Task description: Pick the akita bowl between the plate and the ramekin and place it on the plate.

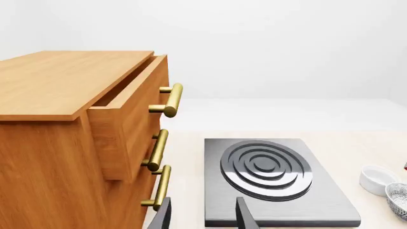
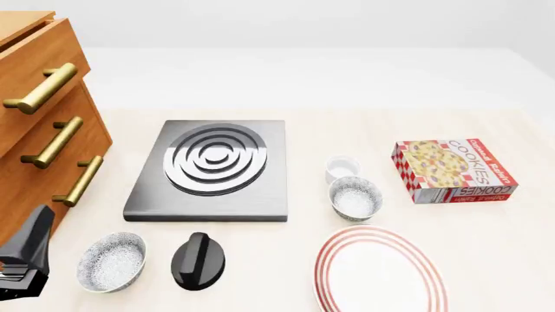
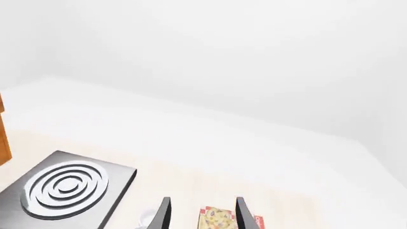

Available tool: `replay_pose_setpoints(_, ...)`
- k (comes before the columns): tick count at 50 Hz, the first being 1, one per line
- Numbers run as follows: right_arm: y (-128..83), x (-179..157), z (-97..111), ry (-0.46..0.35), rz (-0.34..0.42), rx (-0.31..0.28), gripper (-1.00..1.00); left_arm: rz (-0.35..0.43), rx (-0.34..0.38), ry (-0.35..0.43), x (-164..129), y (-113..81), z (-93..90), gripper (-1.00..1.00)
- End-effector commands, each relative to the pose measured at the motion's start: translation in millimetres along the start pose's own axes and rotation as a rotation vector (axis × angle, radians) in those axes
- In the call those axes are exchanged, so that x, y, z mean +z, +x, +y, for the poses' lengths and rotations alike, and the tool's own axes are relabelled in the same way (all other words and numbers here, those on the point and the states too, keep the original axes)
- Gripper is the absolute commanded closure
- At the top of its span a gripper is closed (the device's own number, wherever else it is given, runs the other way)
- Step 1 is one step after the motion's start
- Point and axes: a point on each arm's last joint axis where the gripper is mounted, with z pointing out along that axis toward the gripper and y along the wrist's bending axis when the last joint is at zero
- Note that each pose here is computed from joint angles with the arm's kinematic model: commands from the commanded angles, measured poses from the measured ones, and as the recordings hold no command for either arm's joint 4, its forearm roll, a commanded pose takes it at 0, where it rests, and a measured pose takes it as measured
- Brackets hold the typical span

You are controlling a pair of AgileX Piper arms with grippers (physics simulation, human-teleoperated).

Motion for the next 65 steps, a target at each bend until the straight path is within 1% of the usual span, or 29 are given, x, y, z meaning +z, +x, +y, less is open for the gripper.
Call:
replay_pose_setpoints(1, -72.8, 22.9, -9.3, -0.052, 0.067, -0.026, -1.00, 0.000, 0.000, 0.000, 0.0, 0.0, 0.0, -1.00)
replay_pose_setpoints(2, -72.9, 22.9, -9.4, -0.052, 0.067, -0.026, -1.00, 0.000, 0.000, 0.000, 0.0, 0.0, 0.0, -1.00)
replay_pose_setpoints(3, -81.8, 28.3, -9.5, -0.068, 0.073, -0.028, -1.00, 0.000, 0.000, 0.000, 0.0, 0.0, 0.0, -1.00)
replay_pose_setpoints(6, -92.4, 36.7, -10.8, -0.073, 0.102, -0.013, -1.00, 0.000, 0.000, 0.000, 0.0, 0.0, 0.0, -1.00)
replay_pose_setpoints(8, -97.7, 36.7, -12.8, -0.063, 0.109, -0.019, -1.00, 0.000, 0.000, 0.000, 0.0, 0.0, 0.0, -1.00)
replay_pose_setpoints(9, -102.4, 33.0, -16.0, -0.037, 0.100, -0.045, -1.00, 0.000, 0.000, 0.000, 0.0, 0.0, 0.0, -1.00)
replay_pose_setpoints(10, -105.7, 34.3, -15.9, -0.044, 0.106, -0.036, -1.00, 0.000, 0.000, 0.000, 0.0, 0.0, 0.0, -1.00)
replay_pose_setpoints(14, -111.0, 41.4, -17.1, -0.046, 0.138, -0.037, -1.00, 0.000, 0.000, 0.000, 0.0, 0.0, 0.0, -1.00)
replay_pose_setpoints(15, -111.3, 52.0, -16.3, -0.059, 0.181, -0.021, -1.00, 0.000, 0.000, 0.000, 0.0, 0.0, 0.0, -1.00)
replay_pose_setpoints(17, -112.0, 55.0, -15.8, -0.066, 0.193, -0.020, -1.00, 0.000, 0.000, 0.000, 0.0, 0.0, 0.0, -1.00)
replay_pose_setpoints(21, -111.6, 74.4, -14.4, -0.084, 0.268, -0.013, -1.00, 0.000, 0.000, 0.000, 0.0, 0.0, 0.0, -1.00)
replay_pose_setpoints(25, -103.7, 99.6, -11.7, -0.104, 0.366, -0.013, -1.00, 0.000, 0.000, 0.000, 0.0, 0.0, 0.0, -1.00)
replay_pose_setpoints(27, -107.1, 104.4, -12.6, -0.099, 0.371, -0.002, -1.00, 0.000, 0.000, 0.000, 0.0, 0.0, 0.0, -1.00)
replay_pose_setpoints(29, -97.6, 122.1, -11.2, -0.104, 0.428, -0.007, -1.00, 0.000, 0.000, 0.000, 0.0, 0.0, 0.0, -1.00)
replay_pose_setpoints(30, -97.6, 122.1, -11.2, -0.104, 0.428, -0.007, -1.00, 0.000, 0.000, 0.000, 0.0, 0.0, 0.0, -1.00)
replay_pose_setpoints(31, -89.2, 133.0, -11.2, -0.101, 0.468, -0.003, -1.00, 0.000, 0.000, 0.000, 0.0, 0.0, 0.0, -1.00)
replay_pose_setpoints(33, -75.3, 141.7, -14.6, -0.088, 0.514, -0.033, -1.00, 0.000, 0.000, 0.000, 0.0, 0.0, 0.0, -1.00)
replay_pose_setpoints(35, -67.2, 148.8, -12.0, -0.102, 0.543, -0.042, -1.00, 0.000, 0.000, 0.000, 0.0, 0.0, 0.0, -1.00)
replay_pose_setpoints(39, -47.2, 168.5, 2.1, -0.154, 0.616, -0.024, -1.00, 0.000, 0.000, 0.000, 0.0, 0.0, 0.0, -1.00)
replay_pose_setpoints(41, -35.2, 172.8, 0.8, -0.153, 0.638, -0.051, -1.00, 0.000, 0.000, 0.000, 0.0, 0.0, 0.0, -1.00)
replay_pose_setpoints(44, -20.8, 185.4, 9.5, -0.181, 0.684, -0.046, -1.00, 0.000, 0.000, 0.000, 0.0, 0.0, 0.0, -1.00)
replay_pose_setpoints(47, -13.8, 198.8, 20.0, -0.200, 0.714, -0.010, -1.00, 0.000, 0.000, 0.000, 0.0, 0.0, 0.0, -1.00)
replay_pose_setpoints(50, -7.8, 215.6, 37.4, -0.225, 0.746, 0.049, -1.00, 0.000, 0.000, 0.000, 0.0, 0.0, 0.0, -1.00)
replay_pose_setpoints(51, -4.6, 218.3, 38.1, -0.228, 0.754, 0.043, -1.00, 0.000, 0.000, 0.000, 0.0, 0.0, 0.0, -1.00)
replay_pose_setpoints(53, 1.8, 225.0, 53.6, -0.255, 0.788, 0.073, -1.00, 0.000, 0.000, 0.000, 0.0, 0.0, 0.0, -1.00)
replay_pose_setpoints(54, -1.3, 209.9, 49.1, -0.255, 0.792, 0.065, -1.00, 0.000, 0.000, 0.000, 0.0, 0.0, 0.0, -1.00)
replay_pose_setpoints(56, 6.3, 207.4, 38.9, -0.231, 0.809, 0.047, -1.00, 0.000, 0.000, 0.000, 0.0, 0.0, 0.0, -1.00)
replay_pose_setpoints(63, 29.3, 217.0, 43.6, -0.216, 0.849, 0.079, -1.00, 0.000, 0.000, 0.000, 0.0, 0.0, 0.0, -1.00)
replay_pose_setpoints(65, 34.9, 218.2, 39.1, -0.200, 0.857, 0.083, -1.00, 0.000, 0.000, 0.000, 0.0, 0.0, 0.0, -1.00)
